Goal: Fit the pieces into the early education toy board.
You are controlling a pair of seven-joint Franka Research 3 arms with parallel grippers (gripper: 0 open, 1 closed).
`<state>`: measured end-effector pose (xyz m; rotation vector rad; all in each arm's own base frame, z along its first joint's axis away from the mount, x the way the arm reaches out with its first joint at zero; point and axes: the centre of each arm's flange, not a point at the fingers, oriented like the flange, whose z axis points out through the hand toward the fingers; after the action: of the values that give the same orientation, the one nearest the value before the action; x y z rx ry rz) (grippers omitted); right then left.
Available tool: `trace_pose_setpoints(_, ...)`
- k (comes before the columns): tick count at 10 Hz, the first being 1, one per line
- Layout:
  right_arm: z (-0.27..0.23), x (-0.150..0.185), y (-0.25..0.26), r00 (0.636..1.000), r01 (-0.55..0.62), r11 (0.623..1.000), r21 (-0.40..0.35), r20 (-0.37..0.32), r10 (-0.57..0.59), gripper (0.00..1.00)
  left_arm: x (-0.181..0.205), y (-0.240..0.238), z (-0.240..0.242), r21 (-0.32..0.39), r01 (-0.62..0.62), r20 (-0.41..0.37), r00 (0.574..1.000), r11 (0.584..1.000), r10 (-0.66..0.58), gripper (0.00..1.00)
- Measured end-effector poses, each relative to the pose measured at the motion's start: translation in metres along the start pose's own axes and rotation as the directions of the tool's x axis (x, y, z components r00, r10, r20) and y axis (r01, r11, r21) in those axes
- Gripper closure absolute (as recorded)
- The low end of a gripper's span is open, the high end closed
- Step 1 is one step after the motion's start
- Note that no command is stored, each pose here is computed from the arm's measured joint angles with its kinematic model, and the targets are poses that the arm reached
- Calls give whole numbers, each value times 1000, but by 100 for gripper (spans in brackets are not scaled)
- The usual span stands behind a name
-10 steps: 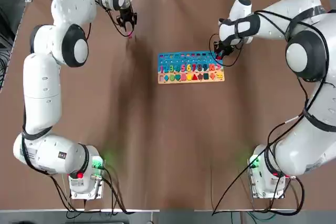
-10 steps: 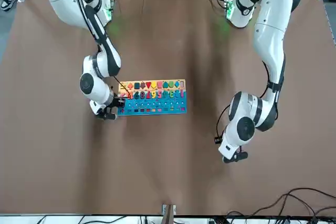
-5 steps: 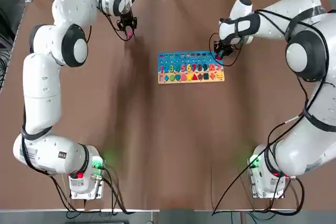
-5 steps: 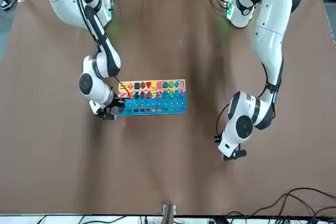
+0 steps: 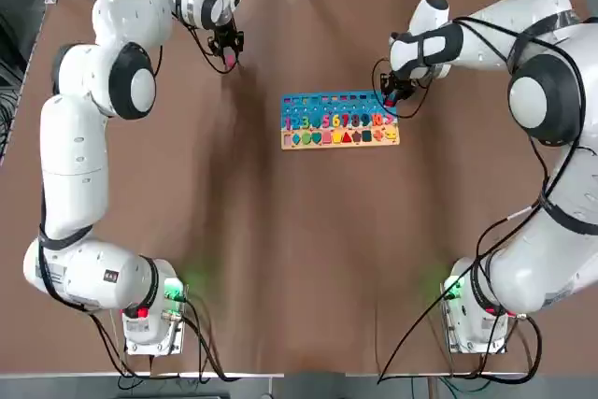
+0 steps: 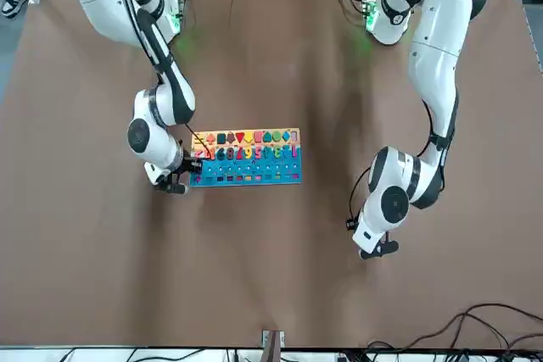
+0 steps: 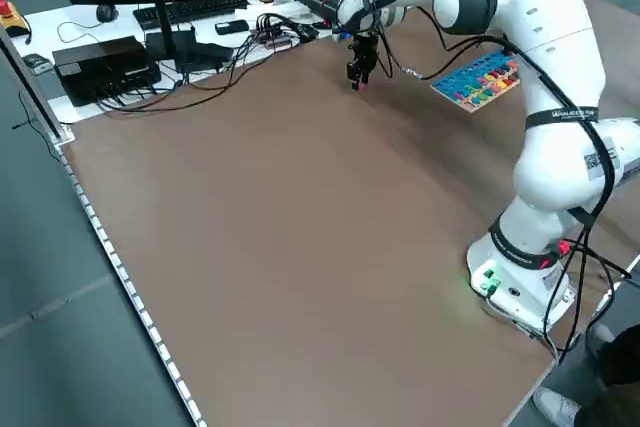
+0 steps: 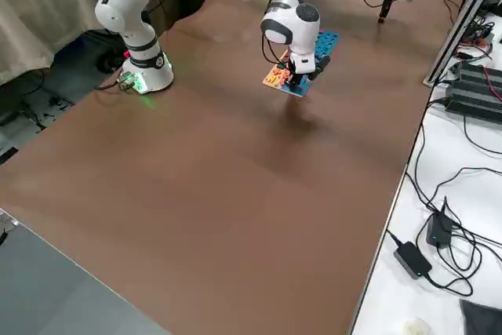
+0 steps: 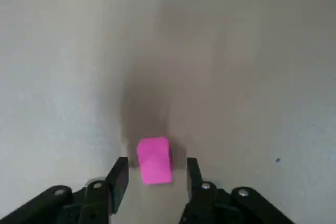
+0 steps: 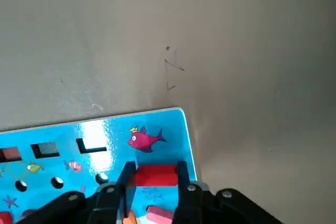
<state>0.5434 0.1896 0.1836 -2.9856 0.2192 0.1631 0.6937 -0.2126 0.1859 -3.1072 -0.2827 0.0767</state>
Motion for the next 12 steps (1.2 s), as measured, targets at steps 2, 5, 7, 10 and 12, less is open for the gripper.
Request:
trace_pose_setpoints(2,0,0,0,1000,1,1000,0,0,-1,64,-1,0,1,1,0,2,1000,1000,0,53)
trace_pose_setpoints(5,0,0,0,1000,1,1000,0,0,-1,64,-2,0,3,2,-1,5,1000,1000,1,59)
trace_pose_setpoints(7,0,0,0,1000,3,1000,0,-2,-3,64,-2,0,2,1,-1,3,1000,1000,1,63)
trace_pose_setpoints(10,0,1,1,1000,9,1000,-3,-4,-10,64,-1,0,2,1,-1,3,1000,1000,1,63)
trace_pose_setpoints(12,0,1,2,1000,9,1000,-3,-5,-9,64,-1,-1,2,1,0,3,1000,1000,0,65)
